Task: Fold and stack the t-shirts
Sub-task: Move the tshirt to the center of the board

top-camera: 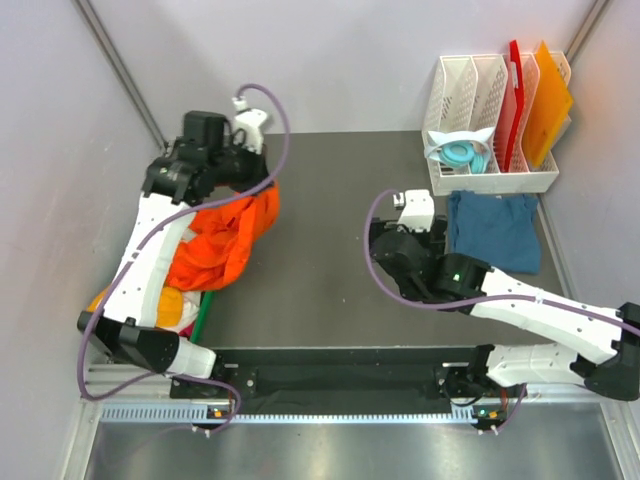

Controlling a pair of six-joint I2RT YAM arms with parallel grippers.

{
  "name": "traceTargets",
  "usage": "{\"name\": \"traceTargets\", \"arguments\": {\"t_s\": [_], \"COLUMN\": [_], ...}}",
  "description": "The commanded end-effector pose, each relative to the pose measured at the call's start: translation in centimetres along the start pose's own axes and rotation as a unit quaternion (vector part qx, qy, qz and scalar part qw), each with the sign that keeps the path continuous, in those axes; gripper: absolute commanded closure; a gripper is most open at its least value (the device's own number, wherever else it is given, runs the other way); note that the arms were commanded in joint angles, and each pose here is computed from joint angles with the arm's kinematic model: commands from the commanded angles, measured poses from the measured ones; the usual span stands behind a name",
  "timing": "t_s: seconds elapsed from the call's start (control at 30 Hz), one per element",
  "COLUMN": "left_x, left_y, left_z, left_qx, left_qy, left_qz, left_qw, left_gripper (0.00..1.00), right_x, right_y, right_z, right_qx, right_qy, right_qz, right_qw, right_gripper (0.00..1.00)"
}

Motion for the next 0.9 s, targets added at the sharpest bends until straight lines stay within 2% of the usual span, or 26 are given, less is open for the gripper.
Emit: {"name": "traceTargets", "arguments": {"t_s": [0.0, 0.1, 0.2, 0.23, 0.33, 0.43, 0.57, 0.6, 0.67, 0.7, 0.73, 0.83, 0.87], "left_x": [-3.7, -3.9, -6.0, -6.8, -9.9, -12.4, -13.2, -13.0, -11.9, -11.3, -10.7, -7.2, -4.7], "left_y": [-1.0, -4.4, -7.6, -8.0, -7.2, -4.0, 1.1, 2.6, 3.7, 4.6, 4.9, 4.2, 3.5], "left_z": [-3.9, -9.8, -14.1, -14.8, -14.9, -12.7, -9.0, -7.4, -6.6, -5.4, -5.8, -5.3, -5.4], "left_qx": [-0.045, -0.14, -0.22, -0.231, -0.229, -0.185, -0.118, -0.092, -0.082, -0.064, -0.076, -0.082, -0.086], "left_qy": [0.101, 0.13, 0.157, 0.165, 0.194, 0.209, 0.209, 0.206, 0.203, 0.201, 0.194, 0.167, 0.147], "left_qz": [0.021, -0.01, -0.003, 0.003, 0.037, 0.078, 0.109, 0.108, 0.076, 0.061, 0.038, -0.016, -0.043], "left_qw": [0.994, 0.982, 0.963, 0.959, 0.953, 0.957, 0.965, 0.968, 0.973, 0.976, 0.977, 0.982, 0.984], "left_gripper": [1.0, 1.0, 1.0, 1.0, 1.0, 1.0, 1.0, 0.85, 0.48, 0.27, 0.01, 0.01, 0.01], "right_x": [-1.3, -1.9, -2.3, -2.5, -2.6, -2.6, -2.5, -2.5, -2.6, -2.5, -2.5, -2.4, -2.4], "right_y": [-0.6, -0.7, -0.9, -0.9, -1.0, -1.0, -1.0, -1.0, -1.0, -1.0, -1.1, -1.1, -1.0], "right_z": [-0.5, 0.1, 0.1, 0.0, -0.4, -0.7, -0.7, -0.8, -0.7, -0.8, -0.8, -0.9, -0.9], "right_qx": [-0.003, 0.008, 0.008, 0.005, -0.001, -0.003, 0.001, 0.001, 0.004, 0.004, 0.005, 0.004, 0.004], "right_qy": [0.052, 0.052, 0.051, 0.052, 0.055, 0.055, 0.059, 0.061, 0.058, 0.058, 0.057, 0.057, 0.054], "right_qz": [0.013, 0.022, 0.029, 0.033, 0.036, 0.04, 0.045, 0.046, 0.048, 0.048, 0.048, 0.047, 0.046], "right_qw": [0.999, 0.998, 0.998, 0.998, 0.998, 0.998, 0.997, 0.997, 0.997, 0.997, 0.997, 0.997, 0.997], "right_gripper": [0.0, 0.0, 0.0, 0.0, 0.0, 0.0, 0.0, 0.0, 0.0, 0.0, 0.0, 0.0, 0.0]}}
Point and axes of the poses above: each gripper's point midway between its finger pads, its own y axis out along the fingers, its own x axis along the line the jaws close on, z = x × y, the point moved 2 cm from there along -y, back along the fingers, and after that the axes turned 7 degrees about y, right-handed, at the moved point
